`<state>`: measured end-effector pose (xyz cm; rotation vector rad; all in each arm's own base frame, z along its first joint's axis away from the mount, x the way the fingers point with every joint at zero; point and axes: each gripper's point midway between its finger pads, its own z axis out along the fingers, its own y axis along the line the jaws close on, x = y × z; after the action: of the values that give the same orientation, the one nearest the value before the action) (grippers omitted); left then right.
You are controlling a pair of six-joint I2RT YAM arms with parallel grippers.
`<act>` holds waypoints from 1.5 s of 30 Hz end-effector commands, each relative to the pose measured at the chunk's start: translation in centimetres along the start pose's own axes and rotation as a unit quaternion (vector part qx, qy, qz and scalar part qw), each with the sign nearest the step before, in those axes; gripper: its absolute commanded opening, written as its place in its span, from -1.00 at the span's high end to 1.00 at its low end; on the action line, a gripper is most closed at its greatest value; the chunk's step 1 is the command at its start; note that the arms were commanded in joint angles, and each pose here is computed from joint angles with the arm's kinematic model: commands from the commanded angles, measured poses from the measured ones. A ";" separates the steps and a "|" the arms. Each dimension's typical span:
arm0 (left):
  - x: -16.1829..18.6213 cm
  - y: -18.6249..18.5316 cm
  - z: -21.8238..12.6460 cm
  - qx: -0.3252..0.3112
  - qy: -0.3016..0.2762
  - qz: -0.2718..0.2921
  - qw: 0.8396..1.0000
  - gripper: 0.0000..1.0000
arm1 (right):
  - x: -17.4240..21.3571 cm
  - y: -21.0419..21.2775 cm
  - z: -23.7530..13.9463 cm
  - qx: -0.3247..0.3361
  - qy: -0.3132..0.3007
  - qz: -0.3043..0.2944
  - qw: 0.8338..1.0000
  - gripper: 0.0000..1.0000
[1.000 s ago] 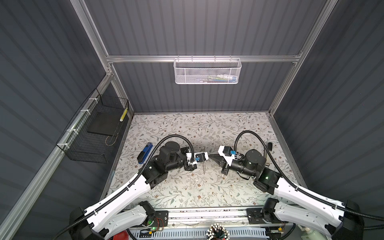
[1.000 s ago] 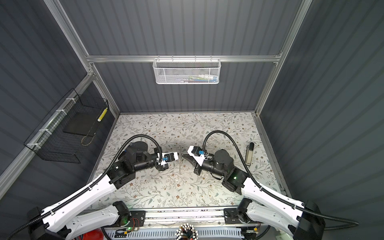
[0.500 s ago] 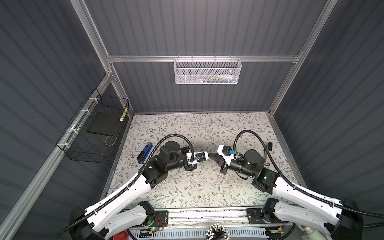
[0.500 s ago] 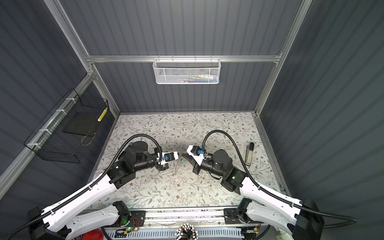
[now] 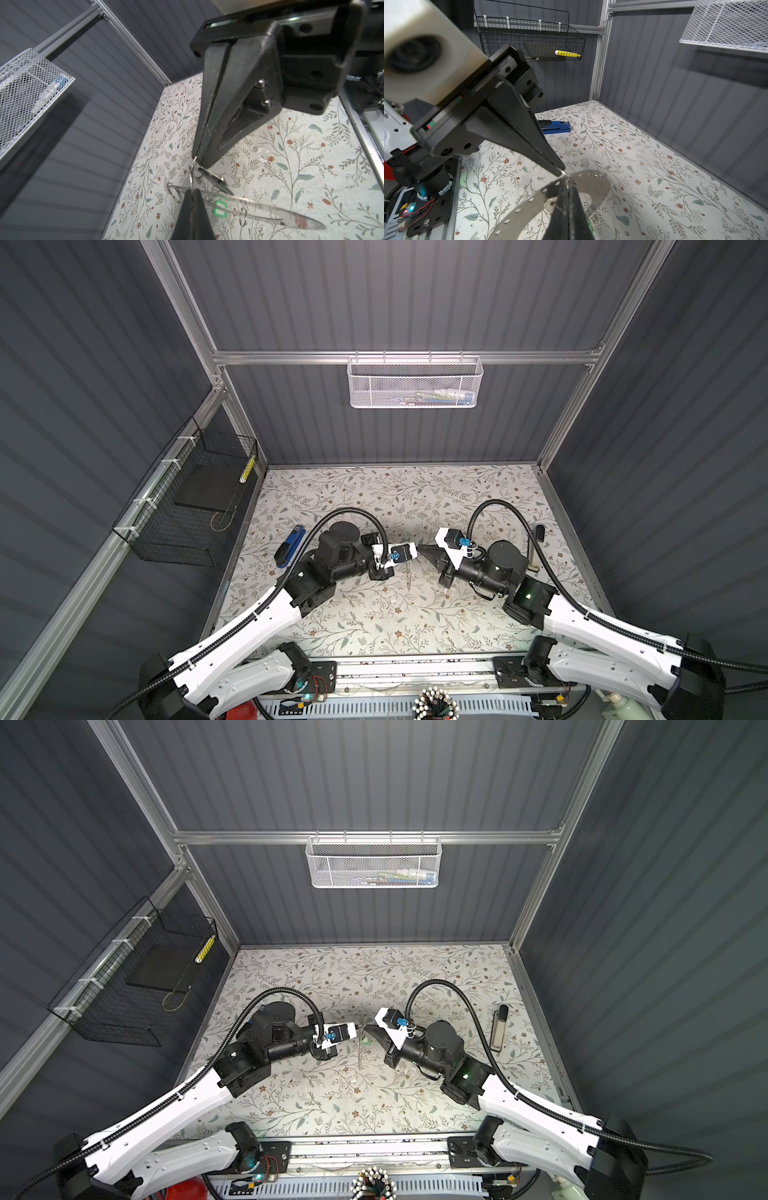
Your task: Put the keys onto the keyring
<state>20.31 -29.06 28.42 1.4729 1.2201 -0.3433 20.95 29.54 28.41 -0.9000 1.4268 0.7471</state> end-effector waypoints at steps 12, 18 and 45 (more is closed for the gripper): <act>-3.3 0.5 -1.3 -0.004 -0.058 -0.014 0.998 1.00 | 0.5 -1.4 -0.5 0.038 -0.001 0.014 0.999 1.00; -3.8 -0.6 -0.6 0.037 -0.080 -0.041 0.995 1.00 | 1.2 -0.9 -0.2 0.010 0.009 0.019 1.000 1.00; -7.5 2.6 0.7 0.141 -0.223 -0.158 0.952 1.00 | -2.7 -1.0 -7.7 0.009 0.045 -0.023 0.999 0.01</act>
<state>19.80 -32.77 31.36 1.3702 1.1728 -1.0135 17.88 23.71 31.52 -0.9530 1.4393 0.7377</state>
